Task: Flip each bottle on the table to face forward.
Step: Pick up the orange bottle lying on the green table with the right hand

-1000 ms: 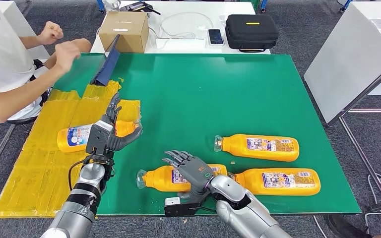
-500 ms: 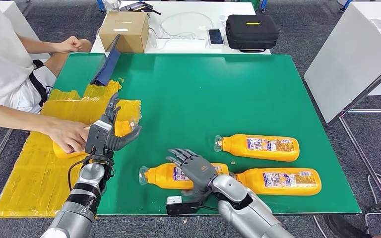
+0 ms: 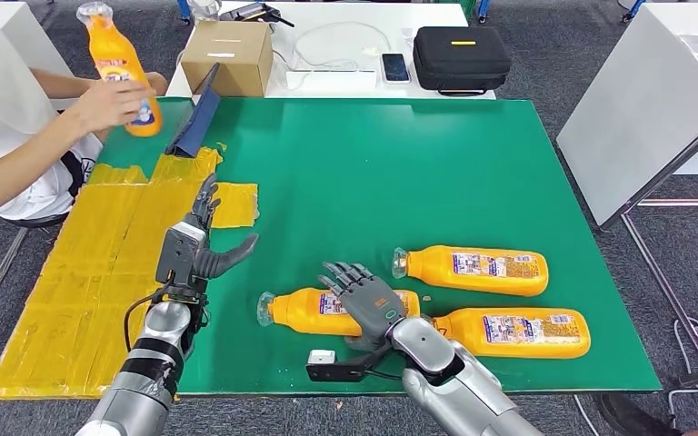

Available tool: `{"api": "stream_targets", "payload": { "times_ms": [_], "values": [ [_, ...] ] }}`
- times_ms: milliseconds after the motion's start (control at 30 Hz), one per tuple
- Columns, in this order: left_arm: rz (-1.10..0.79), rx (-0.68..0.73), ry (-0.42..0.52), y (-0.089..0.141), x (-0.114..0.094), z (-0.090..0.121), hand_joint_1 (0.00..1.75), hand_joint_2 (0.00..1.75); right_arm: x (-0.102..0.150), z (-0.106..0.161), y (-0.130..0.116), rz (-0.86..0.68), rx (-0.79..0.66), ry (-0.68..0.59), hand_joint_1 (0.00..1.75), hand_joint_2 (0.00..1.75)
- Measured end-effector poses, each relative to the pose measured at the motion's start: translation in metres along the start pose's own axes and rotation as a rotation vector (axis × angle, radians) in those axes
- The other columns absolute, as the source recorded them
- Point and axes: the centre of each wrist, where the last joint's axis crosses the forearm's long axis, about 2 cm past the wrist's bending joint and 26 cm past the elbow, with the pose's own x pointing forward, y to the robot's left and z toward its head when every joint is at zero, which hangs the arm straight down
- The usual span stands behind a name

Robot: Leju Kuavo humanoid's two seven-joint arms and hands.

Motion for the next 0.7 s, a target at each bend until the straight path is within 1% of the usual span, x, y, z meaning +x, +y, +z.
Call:
{"api": "stream_targets", "payload": {
  "times_ms": [300,333,367,467,500,567,600,700],
  "values": [
    [-0.004,0.000,0.010,0.000,0.001,0.000,0.00,1.75,-0.003,0.000,0.000,0.006,0.000,0.033,0.00,1.75],
    [-0.004,-0.001,0.012,0.000,0.001,0.000,0.00,1.75,-0.004,0.001,0.000,0.008,0.001,0.039,0.07,1.75],
    [-0.004,-0.001,0.014,0.000,0.001,0.000,0.00,1.75,-0.005,0.001,0.000,0.008,0.002,0.044,0.22,1.75],
    [-0.004,-0.004,0.018,0.000,0.001,0.000,0.00,1.75,-0.007,0.001,0.001,0.004,0.010,0.060,1.21,1.75],
    [-0.004,-0.004,0.019,0.000,0.001,0.000,0.00,1.75,-0.008,0.001,0.001,0.001,0.017,0.066,1.46,1.75],
    [-0.002,-0.005,0.021,0.000,0.001,0.000,0.00,1.75,-0.010,0.001,0.002,0.000,0.034,0.076,1.64,1.75],
    [-0.001,-0.005,0.021,0.000,0.001,0.000,0.00,1.75,-0.012,0.001,0.003,0.003,0.043,0.080,1.68,1.75],
    [0.003,-0.005,0.021,0.000,0.001,0.000,0.00,1.75,-0.015,0.000,0.004,0.017,0.069,0.089,1.69,1.75]
  ]
}}
